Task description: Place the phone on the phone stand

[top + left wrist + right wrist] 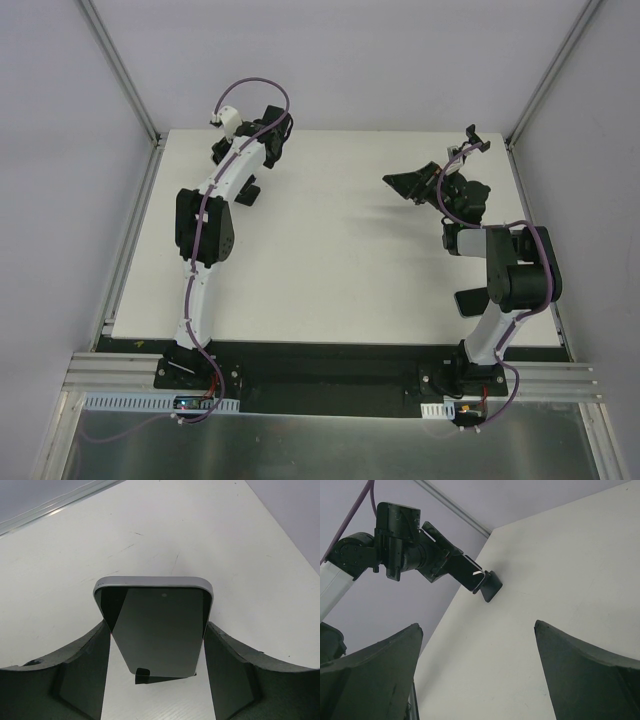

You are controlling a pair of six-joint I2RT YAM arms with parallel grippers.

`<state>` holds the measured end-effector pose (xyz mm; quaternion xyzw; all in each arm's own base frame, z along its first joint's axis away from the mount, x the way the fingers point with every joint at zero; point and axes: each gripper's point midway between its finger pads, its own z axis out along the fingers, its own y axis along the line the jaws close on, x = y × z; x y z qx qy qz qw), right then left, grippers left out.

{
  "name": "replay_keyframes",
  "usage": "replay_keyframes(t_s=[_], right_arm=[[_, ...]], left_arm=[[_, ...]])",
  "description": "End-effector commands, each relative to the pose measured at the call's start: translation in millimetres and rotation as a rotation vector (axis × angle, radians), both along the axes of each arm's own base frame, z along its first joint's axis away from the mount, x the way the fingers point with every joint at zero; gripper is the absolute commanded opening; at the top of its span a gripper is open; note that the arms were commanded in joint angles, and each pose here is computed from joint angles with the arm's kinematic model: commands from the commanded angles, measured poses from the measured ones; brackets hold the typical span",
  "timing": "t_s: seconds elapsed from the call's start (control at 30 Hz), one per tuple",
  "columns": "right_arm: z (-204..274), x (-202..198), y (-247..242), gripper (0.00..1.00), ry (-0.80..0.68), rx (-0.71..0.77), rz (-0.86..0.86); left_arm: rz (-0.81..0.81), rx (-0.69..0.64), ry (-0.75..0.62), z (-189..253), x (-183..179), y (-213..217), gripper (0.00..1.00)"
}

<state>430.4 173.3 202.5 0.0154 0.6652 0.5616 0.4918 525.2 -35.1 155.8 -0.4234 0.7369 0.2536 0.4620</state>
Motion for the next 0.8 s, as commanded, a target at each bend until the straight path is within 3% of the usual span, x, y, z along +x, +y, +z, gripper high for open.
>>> replay_keyframes(t_s=[0.0, 0.1, 0.2, 0.3, 0.43, 0.6, 0.77], right_arm=[[38, -2, -3, 0.96, -0.186, 0.015, -0.003], [37, -2, -3, 0.96, -0.185, 0.016, -0.003], [37, -2, -2, 0.96, -0.185, 0.017, -0.001], [37, -1, -3, 0.96, -0.186, 0.016, -0.001], [38, -2, -3, 0.96, -0.188, 0.018, -0.003], [38, -2, -3, 0.96, -0.188, 0.017, -0.003], [38, -2, -3, 0.96, -0.188, 0.014, -0.003]], left_arm=[[0.023, 0.024, -0.037, 2, 5, 1, 0.00], [0.022, 0.023, -0.036, 1, 5, 1, 0.00], [0.021, 0.019, -0.027, -2, 5, 1, 0.09], [0.016, 0.011, -0.024, -4, 4, 0, 0.27], [0.014, 0.001, -0.024, -3, 2, -1, 0.39], [0.015, -0.014, -0.034, 2, -2, -1, 0.77], [0.008, -0.030, -0.030, 5, -6, -2, 0.94]])
